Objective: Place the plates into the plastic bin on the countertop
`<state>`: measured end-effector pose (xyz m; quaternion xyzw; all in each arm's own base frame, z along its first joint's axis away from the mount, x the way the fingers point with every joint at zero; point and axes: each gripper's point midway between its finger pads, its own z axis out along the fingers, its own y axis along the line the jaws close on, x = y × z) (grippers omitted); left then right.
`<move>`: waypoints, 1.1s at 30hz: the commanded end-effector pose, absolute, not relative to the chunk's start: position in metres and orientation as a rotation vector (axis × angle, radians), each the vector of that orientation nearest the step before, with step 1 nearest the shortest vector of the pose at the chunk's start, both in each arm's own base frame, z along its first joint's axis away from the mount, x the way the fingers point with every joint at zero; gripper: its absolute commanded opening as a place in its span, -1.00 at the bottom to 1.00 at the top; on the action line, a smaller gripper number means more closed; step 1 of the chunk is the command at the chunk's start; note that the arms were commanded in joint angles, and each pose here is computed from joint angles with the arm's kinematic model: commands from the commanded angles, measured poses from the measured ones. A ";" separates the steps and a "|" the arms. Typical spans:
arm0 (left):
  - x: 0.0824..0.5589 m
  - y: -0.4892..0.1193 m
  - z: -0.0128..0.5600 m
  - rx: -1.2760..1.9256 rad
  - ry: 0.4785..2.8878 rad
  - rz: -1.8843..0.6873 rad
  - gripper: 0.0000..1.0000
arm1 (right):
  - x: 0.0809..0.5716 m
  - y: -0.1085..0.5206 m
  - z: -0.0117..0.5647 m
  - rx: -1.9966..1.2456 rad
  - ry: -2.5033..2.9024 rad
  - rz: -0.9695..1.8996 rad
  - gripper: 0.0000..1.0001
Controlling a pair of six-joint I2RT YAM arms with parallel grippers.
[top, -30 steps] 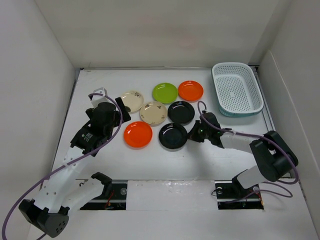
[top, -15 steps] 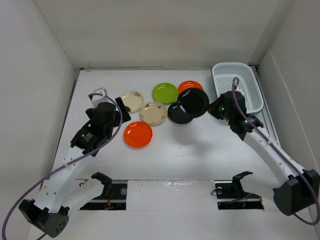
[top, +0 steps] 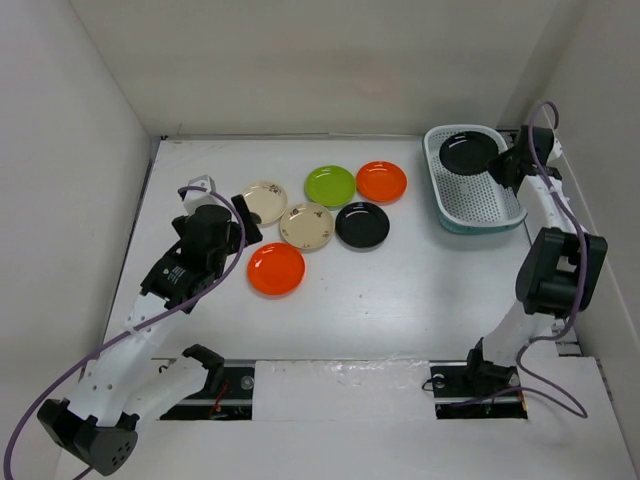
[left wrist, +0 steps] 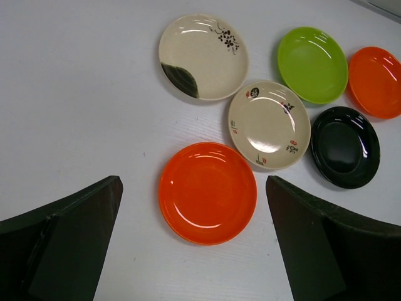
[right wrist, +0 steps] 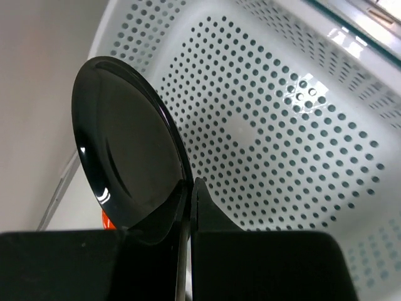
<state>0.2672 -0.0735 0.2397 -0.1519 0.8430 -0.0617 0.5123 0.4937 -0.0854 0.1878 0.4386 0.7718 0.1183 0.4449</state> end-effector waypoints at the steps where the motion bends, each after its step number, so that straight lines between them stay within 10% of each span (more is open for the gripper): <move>1: 0.269 -0.075 0.250 -0.356 1.989 -0.175 0.99 | 0.534 -0.076 0.214 1.027 1.839 0.398 -1.00; 9: 0.270 -0.079 0.251 -0.335 1.991 -0.197 0.99 | 0.551 -0.110 0.145 1.174 1.909 0.232 -0.74; 15: 0.269 -0.081 0.246 -0.318 2.004 -0.196 0.99 | 0.546 -0.109 0.174 1.164 1.874 0.207 0.99; 23: 0.270 -0.080 0.244 -0.322 2.009 -0.182 0.99 | 0.497 0.026 0.265 0.750 1.876 0.377 0.99; 33: 0.272 -0.081 0.240 -0.319 2.025 -0.171 0.99 | 0.419 0.158 0.175 0.414 2.105 0.613 0.91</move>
